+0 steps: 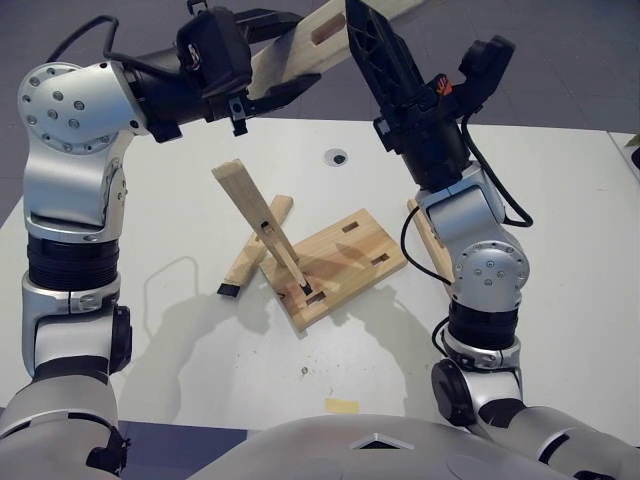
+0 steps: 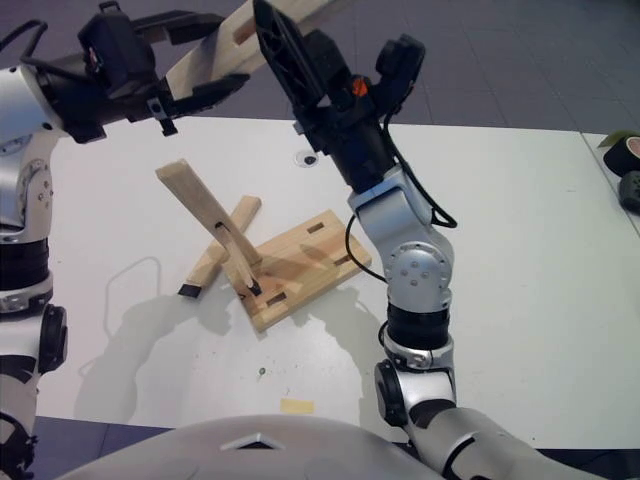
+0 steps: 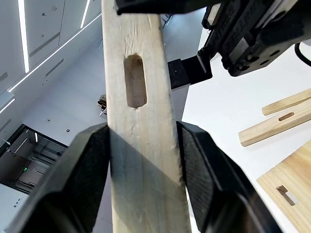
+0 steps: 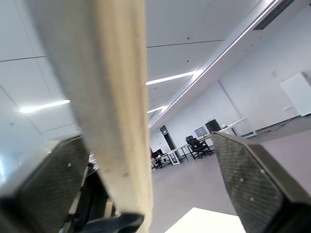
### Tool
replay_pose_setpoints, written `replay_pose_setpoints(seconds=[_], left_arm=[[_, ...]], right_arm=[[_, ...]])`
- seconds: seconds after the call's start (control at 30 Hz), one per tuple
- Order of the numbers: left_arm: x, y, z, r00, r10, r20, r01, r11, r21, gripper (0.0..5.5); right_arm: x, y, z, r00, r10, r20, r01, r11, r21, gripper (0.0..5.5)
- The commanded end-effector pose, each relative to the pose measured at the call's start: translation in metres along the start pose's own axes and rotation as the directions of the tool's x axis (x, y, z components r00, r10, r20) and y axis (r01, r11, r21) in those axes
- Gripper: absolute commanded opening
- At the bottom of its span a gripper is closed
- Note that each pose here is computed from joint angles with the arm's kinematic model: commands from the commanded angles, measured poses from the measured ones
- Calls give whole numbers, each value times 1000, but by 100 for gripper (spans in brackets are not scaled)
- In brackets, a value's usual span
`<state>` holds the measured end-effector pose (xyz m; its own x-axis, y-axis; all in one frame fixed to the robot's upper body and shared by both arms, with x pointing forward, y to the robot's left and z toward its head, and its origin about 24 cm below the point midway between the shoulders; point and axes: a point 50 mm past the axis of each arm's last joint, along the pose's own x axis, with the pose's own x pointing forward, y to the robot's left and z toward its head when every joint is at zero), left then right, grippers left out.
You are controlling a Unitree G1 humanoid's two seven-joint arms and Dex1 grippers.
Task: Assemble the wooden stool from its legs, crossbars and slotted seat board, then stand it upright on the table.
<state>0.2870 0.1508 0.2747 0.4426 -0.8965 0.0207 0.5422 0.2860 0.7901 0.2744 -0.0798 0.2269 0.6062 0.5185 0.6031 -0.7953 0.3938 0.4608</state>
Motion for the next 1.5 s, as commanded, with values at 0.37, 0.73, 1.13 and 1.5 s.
replay_pose_setpoints(seconds=[0.37, 0.73, 1.13, 1.5], left_arm=[[2, -16, -2, 1000, -2, 6, 2, 997, -74, 213], [6, -19, 2, 1000, -7, 14, 8, 998, -59, 208], [-33, 58, -7, 957, 291, 4, -272, 899, -344, 420], [-81, -40, -112, 881, 67, -468, -192, 955, -226, 540]], right_arm=[[-6, 16, 6, 966, 2, 258, -31, 993, 111, 221], [-19, 14, 7, 946, -123, 300, 76, 984, 164, 103], [-44, -10, 59, 878, -191, 438, 256, 962, -94, 102], [-107, -28, 72, 830, -388, 400, 500, 835, -228, 102]])
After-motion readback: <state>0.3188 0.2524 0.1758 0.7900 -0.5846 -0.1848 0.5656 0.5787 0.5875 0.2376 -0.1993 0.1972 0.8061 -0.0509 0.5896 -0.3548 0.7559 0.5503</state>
